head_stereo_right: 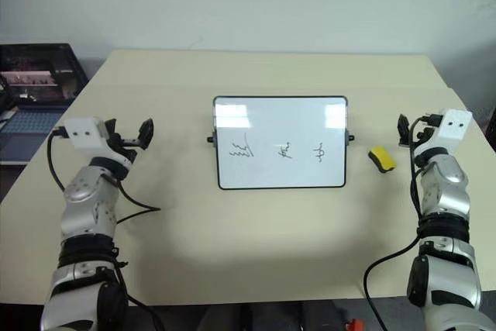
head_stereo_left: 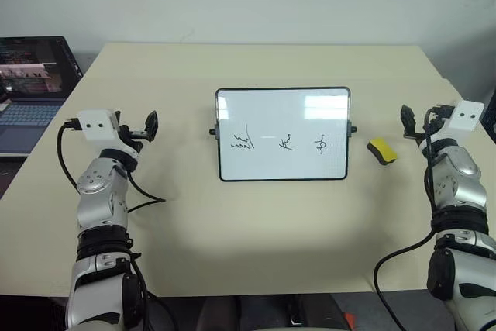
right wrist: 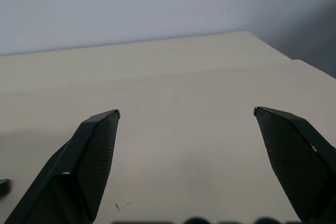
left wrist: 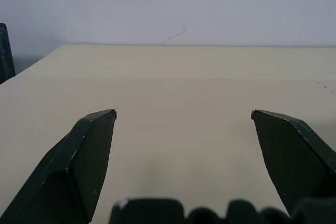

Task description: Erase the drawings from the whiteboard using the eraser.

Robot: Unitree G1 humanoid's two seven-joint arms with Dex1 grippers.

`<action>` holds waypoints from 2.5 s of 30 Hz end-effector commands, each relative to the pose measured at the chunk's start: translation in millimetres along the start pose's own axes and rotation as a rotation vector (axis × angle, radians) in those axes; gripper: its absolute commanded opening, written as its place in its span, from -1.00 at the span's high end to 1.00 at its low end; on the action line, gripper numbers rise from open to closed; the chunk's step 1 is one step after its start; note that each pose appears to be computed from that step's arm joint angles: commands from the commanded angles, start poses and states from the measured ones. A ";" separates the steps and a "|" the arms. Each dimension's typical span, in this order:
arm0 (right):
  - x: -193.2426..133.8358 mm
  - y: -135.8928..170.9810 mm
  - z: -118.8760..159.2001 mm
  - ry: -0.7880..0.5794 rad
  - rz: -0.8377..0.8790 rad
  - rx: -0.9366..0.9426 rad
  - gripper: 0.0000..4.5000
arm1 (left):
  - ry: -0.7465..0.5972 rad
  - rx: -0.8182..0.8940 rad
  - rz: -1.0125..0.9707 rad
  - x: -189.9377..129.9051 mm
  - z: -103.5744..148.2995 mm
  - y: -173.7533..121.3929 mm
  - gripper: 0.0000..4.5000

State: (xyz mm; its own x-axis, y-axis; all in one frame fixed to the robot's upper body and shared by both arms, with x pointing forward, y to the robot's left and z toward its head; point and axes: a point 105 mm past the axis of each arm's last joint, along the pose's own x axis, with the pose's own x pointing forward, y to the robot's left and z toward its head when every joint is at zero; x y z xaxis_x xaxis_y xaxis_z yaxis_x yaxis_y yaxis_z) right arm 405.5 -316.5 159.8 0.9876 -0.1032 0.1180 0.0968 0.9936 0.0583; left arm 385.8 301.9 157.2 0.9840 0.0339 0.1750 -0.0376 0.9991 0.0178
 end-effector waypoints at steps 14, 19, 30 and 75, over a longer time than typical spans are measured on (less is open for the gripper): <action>-0.7 -14.5 32.0 -0.096 -0.018 -0.030 -0.98 | -0.097 0.047 -0.090 15.5 37.5 -2.3 -1.00; -2.0 -16.4 34.7 -0.104 -0.034 -0.028 -0.98 | -0.073 0.042 -0.099 16.7 28.3 -6.2 -1.00; -4.5 -12.2 38.6 -0.033 0.035 -0.109 -0.98 | -0.102 0.140 -0.233 -4.8 65.6 3.2 -1.00; -28.5 41.9 -16.4 0.568 0.368 -0.142 -0.98 | 0.197 0.083 -0.904 -89.8 74.1 -37.1 -1.00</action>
State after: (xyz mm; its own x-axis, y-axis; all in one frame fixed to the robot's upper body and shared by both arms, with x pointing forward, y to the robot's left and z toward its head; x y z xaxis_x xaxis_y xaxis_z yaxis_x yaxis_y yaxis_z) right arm 378.2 -272.5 128.8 0.8476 0.2371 -0.4746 -0.2670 0.9637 0.0047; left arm 288.4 257.4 198.4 0.6402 -0.7528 -0.1534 0.7676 0.6350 0.0872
